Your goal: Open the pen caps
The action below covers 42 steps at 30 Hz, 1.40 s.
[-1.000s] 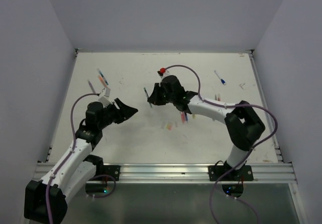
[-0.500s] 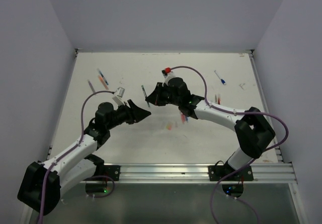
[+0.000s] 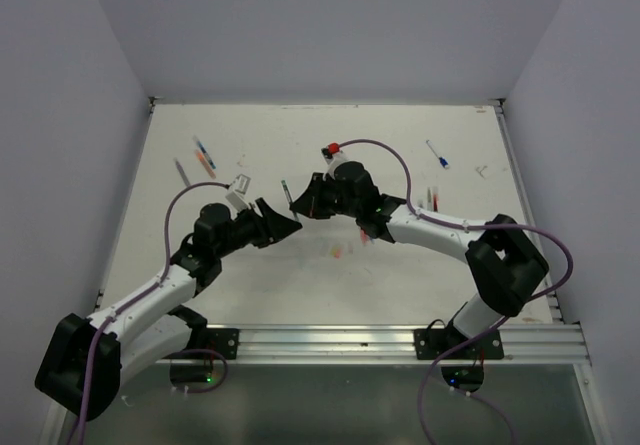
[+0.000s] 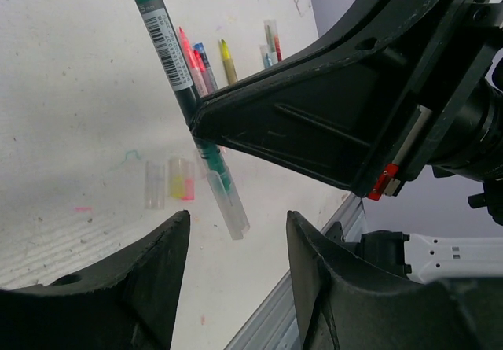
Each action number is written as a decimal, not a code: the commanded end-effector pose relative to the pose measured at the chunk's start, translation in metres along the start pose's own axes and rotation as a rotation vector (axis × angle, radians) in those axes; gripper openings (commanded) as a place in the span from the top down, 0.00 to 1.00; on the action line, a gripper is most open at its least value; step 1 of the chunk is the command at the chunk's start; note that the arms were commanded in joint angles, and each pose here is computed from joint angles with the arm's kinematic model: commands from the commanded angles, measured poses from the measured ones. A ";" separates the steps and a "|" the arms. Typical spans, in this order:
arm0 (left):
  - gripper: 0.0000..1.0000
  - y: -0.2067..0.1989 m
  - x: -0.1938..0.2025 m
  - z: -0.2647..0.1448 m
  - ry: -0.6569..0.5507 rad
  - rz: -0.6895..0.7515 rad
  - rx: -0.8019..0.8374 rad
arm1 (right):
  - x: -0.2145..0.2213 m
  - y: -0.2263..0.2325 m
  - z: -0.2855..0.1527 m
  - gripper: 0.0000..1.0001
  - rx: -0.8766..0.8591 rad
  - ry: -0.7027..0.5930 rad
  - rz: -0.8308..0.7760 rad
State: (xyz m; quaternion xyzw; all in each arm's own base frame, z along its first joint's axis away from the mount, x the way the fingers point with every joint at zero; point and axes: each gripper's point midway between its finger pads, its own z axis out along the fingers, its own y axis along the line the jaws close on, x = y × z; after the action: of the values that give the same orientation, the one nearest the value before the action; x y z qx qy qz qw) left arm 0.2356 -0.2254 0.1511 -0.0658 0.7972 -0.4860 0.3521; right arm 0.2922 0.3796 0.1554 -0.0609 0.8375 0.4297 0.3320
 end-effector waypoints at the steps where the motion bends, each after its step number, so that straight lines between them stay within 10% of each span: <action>1: 0.45 -0.014 -0.008 0.004 -0.036 0.006 0.047 | -0.017 0.029 -0.013 1.00 -0.090 -0.064 -0.007; 13: 0.51 -0.011 -0.001 0.013 -0.013 -0.009 0.038 | -0.014 0.040 -0.013 1.00 -0.125 -0.060 -0.005; 23: 0.96 -0.007 0.007 0.011 0.007 -0.002 0.032 | -0.013 0.038 -0.008 1.00 -0.116 -0.048 -0.013; 29: 1.00 -0.001 0.005 0.008 0.010 0.067 -0.001 | -0.005 0.036 -0.002 0.74 -0.118 0.007 -0.048; 34: 1.00 -0.006 0.008 0.011 0.053 0.124 0.021 | 0.005 0.038 0.003 0.73 -0.151 0.052 -0.059; 42: 1.00 0.006 0.011 0.016 0.105 0.130 -0.053 | 0.007 0.025 0.011 1.00 -0.073 0.063 -0.086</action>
State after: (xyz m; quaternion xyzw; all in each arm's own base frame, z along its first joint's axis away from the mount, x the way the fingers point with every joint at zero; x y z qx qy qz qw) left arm 0.2330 -0.2319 0.1196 -0.0285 0.8326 -0.4443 0.3294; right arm 0.2812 0.3936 0.1464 -0.1035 0.8364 0.4411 0.3085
